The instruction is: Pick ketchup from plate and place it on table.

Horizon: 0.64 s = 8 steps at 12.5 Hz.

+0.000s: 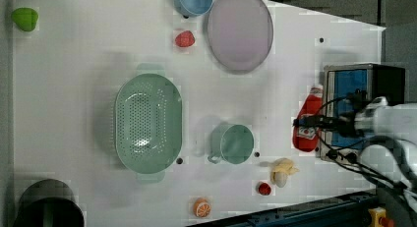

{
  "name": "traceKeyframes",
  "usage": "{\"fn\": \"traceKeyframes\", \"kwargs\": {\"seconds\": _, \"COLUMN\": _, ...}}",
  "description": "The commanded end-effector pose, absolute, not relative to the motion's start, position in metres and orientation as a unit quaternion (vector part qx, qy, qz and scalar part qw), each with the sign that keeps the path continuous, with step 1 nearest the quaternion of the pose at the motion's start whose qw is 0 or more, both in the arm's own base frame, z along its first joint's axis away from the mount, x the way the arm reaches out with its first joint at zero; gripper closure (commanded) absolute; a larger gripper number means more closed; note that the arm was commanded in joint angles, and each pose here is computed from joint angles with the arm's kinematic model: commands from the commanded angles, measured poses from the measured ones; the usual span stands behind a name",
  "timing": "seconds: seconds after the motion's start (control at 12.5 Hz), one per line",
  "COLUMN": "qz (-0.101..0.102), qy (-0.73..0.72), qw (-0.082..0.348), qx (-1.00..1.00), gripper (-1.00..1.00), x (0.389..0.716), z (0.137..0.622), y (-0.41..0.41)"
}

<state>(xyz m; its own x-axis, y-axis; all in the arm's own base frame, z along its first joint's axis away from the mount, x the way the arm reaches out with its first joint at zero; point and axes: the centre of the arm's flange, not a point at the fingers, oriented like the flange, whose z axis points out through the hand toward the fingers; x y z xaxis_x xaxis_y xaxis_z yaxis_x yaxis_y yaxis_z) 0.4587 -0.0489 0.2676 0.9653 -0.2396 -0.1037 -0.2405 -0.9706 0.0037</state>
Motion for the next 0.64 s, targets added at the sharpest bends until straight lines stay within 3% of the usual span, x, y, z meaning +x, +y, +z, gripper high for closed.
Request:
{"fn": "traceKeyframes", "kwargs": {"seconds": 0.08, "qz": 0.035, "qy": 0.140, "qw": 0.008, "qx": -0.990, "gripper": -0.18, "x": 0.470, "z": 0.251, "y": -0.044}}
{"fn": "traceKeyframes", "kwargs": {"seconds": 0.16, "qz": 0.039, "qy": 0.140, "qw": 0.009, "qx": -0.989, "gripper": -0.24, "x": 0.470, "z": 0.236, "y": -0.044}}
{"fn": "traceKeyframes", "kwargs": {"seconds": 0.24, "qz": 0.041, "qy": 0.140, "qw": 0.010, "qx": -0.989, "gripper": -0.43, "x": 0.470, "z": 0.222, "y": -0.044}}
{"fn": "traceKeyframes", "kwargs": {"seconds": 0.4, "qz": 0.022, "qy": 0.139, "qw": 0.012, "qx": -0.990, "gripper": -0.88, "x": 0.474, "z": 0.210, "y": -0.043}}
{"fn": "traceKeyframes", "kwargs": {"seconds": 0.48, "qz": 0.014, "qy": 0.138, "qw": 0.012, "qx": -0.990, "gripper": -1.00, "x": 0.476, "z": 0.212, "y": -0.042}}
{"fn": "traceKeyframes", "kwargs": {"seconds": 0.64, "qz": -0.001, "qy": 0.162, "qw": 0.012, "qx": -0.987, "gripper": -1.00, "x": 0.483, "z": 0.232, "y": -0.041}}
